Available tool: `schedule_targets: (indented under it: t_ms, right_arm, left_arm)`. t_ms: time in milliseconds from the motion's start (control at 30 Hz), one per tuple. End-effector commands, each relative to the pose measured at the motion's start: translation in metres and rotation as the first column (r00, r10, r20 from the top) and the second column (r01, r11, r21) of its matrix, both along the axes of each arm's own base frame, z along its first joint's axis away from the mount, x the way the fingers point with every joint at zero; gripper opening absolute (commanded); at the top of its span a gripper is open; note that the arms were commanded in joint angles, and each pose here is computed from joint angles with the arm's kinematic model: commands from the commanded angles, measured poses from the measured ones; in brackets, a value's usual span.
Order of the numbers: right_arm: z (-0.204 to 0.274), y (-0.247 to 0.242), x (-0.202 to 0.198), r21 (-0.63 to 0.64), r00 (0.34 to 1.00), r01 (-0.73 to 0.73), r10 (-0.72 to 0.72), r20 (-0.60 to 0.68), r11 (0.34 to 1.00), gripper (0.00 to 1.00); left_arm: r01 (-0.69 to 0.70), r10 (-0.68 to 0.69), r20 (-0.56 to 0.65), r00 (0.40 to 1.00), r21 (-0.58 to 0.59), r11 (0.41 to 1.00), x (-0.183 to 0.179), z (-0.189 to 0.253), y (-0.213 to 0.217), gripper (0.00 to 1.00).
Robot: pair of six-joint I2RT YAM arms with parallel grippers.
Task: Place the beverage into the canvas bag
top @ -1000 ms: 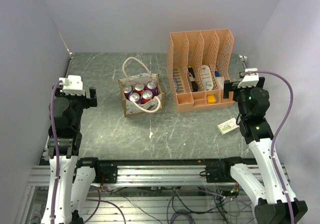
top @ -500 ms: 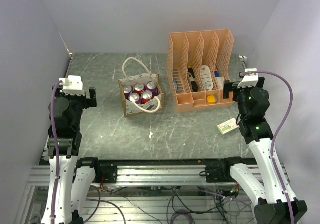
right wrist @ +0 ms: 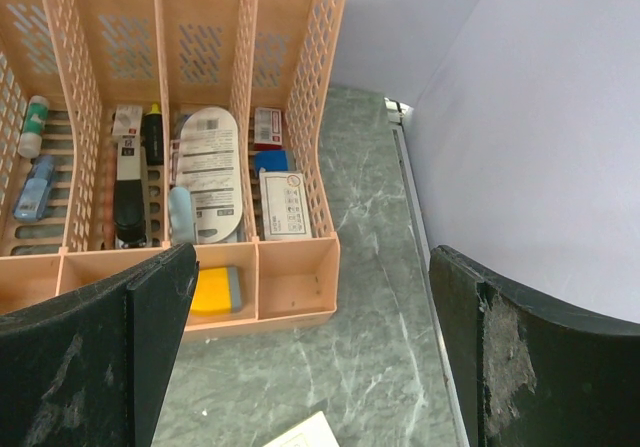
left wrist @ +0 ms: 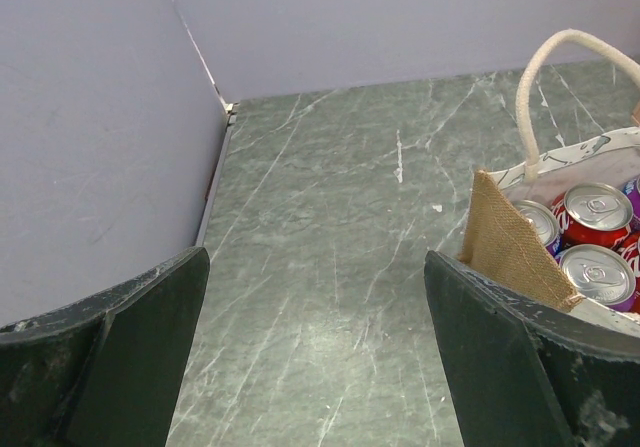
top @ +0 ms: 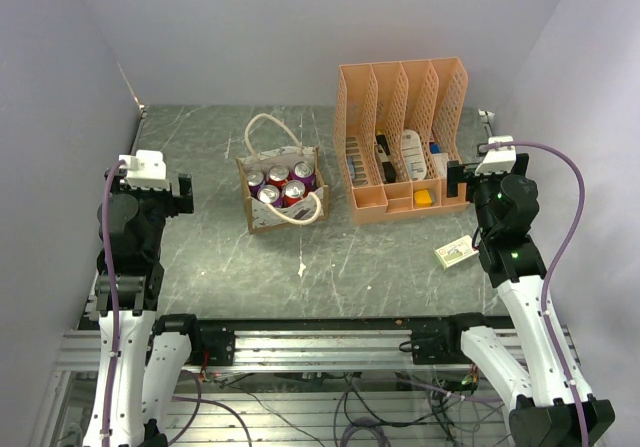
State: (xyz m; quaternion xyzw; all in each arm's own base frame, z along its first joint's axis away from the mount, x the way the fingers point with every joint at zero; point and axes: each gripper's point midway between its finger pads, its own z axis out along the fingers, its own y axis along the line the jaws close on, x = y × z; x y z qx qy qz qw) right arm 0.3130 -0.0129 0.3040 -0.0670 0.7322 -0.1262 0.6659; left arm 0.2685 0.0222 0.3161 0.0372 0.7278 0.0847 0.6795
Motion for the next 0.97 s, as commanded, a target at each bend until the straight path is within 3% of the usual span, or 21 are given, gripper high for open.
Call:
schedule_targets:
  t_ms: [0,933]
  right_arm:
    - [0.0034,-0.0050,0.0008,-0.008,0.999,0.022,-0.022,0.023,1.000,1.00]
    - [0.0077,-0.0101,-0.0008,-0.008,0.997,0.051,-0.050,0.056,0.999,1.00]
  left_arm:
    - [0.004,-0.004,0.017,1.000,0.006,1.000,-0.0003,0.0050,0.0008,0.99]
    - [0.015,-0.015,0.016,1.000,0.007,1.000,-0.0002,0.0035,-0.0005,0.99]
